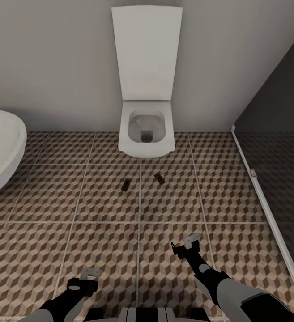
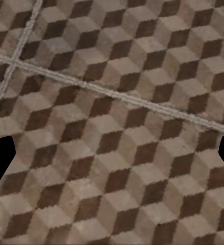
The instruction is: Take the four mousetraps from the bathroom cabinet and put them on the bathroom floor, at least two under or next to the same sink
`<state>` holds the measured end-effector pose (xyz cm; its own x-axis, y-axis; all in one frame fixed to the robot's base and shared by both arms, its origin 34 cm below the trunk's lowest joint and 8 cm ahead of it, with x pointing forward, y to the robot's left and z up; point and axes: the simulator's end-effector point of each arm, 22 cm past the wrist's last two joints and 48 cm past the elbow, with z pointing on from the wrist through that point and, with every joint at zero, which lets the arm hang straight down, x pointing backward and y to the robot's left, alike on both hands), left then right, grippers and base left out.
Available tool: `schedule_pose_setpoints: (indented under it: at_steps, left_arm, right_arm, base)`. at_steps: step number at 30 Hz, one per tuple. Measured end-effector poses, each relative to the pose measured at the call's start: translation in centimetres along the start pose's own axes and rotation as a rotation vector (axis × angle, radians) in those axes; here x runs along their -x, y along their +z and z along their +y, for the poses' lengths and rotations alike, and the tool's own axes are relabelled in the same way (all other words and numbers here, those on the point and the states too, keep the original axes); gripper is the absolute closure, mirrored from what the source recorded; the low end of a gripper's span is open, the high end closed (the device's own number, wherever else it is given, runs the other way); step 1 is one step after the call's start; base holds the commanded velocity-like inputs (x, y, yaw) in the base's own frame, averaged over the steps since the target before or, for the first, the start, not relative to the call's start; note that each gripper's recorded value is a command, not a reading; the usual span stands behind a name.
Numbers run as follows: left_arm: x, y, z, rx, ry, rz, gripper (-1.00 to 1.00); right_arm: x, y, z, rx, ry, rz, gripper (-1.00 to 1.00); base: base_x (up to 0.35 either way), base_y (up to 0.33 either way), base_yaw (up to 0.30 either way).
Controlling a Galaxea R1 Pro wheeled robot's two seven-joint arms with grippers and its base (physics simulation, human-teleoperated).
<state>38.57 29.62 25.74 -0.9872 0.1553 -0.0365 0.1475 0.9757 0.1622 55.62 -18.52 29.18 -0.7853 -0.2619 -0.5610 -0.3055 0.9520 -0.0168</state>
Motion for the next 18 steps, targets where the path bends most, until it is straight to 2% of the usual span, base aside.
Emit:
schedule_pose_setpoints:
  at_steps: [18]
  left_arm:
    - [0.4,-3.4,0.7,0.001,0.001,0.002,-1.00]
  right_arm:
    - [1.8,-2.8,-0.2,-0.001,0.001,0.008,-1.00]
  base:
    - [0.000,0.000,0.000]
